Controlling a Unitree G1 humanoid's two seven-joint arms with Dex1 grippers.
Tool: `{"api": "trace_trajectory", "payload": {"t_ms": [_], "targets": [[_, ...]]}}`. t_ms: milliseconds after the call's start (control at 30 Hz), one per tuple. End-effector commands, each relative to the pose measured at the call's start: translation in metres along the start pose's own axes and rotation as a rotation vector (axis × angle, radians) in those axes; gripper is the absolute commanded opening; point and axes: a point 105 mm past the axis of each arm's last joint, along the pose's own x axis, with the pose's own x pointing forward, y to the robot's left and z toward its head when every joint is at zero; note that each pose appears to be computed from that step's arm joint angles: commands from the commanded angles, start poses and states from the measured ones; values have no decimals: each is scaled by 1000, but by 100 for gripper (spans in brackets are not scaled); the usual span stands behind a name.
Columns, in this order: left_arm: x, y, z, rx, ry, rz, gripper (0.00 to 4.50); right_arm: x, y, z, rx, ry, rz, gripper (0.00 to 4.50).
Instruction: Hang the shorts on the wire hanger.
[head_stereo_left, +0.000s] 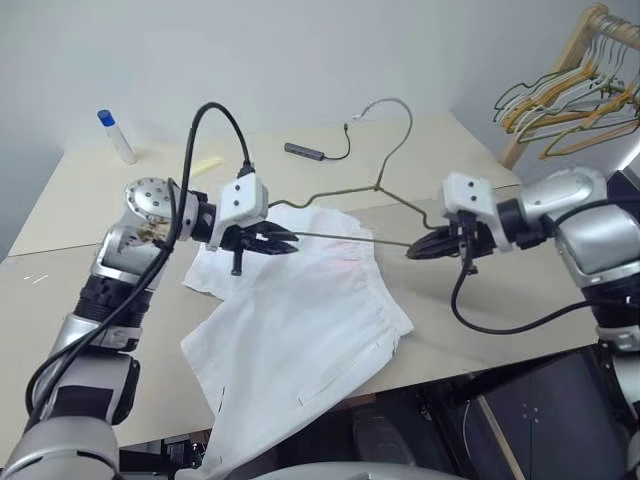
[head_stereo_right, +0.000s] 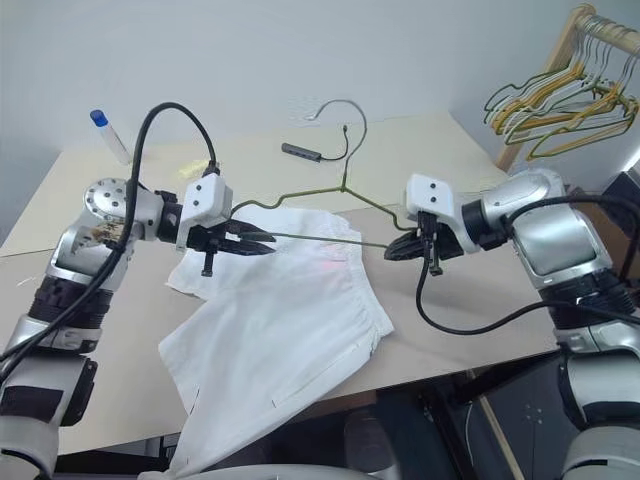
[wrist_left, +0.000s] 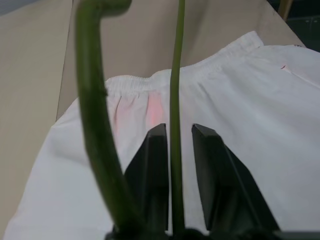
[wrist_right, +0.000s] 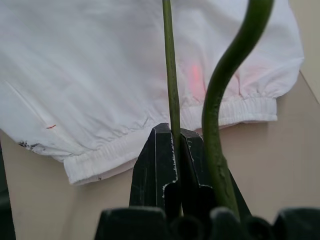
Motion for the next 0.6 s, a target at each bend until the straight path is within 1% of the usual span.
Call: {"api": "trace_trajectory", "payload": {"t_ms": [33, 100, 167, 233, 300, 333, 367, 400, 500, 600], "targets": [[-16, 10, 7, 10, -44, 46, 193, -21, 4, 5, 43, -62, -61, 0], [-30, 21, 0, -9, -53, 134, 262, -28, 12, -9, 138, -79, -83, 0], [-45, 32, 0, -50, -105, 224, 324, -34, 19, -27, 249, -81, -128, 0], [-60, 37, 5, -73, -172, 301, 385, -41, 26, -57, 419, -77, -195, 0], [-67, 36, 14, -90, -253, 356, 447, -46, 36, -87, 609, -64, -251, 0], [-68, 31, 18, -102, -292, 340, 447, -46, 43, -100, 687, -57, -266, 0], [-68, 26, 21, -111, -316, 325, 447, -45, 48, -107, 733, -53, -274, 0], [-67, 17, 24, -108, -335, 285, 447, -43, 56, -117, 793, -38, -274, 0], [-61, -9, 28, -102, -345, 186, 447, -34, 78, -145, 986, -16, -262, 0], [-58, -22, 25, -106, -325, 148, 447, -26, 84, -150, 1041, -21, -246, 0]]}}
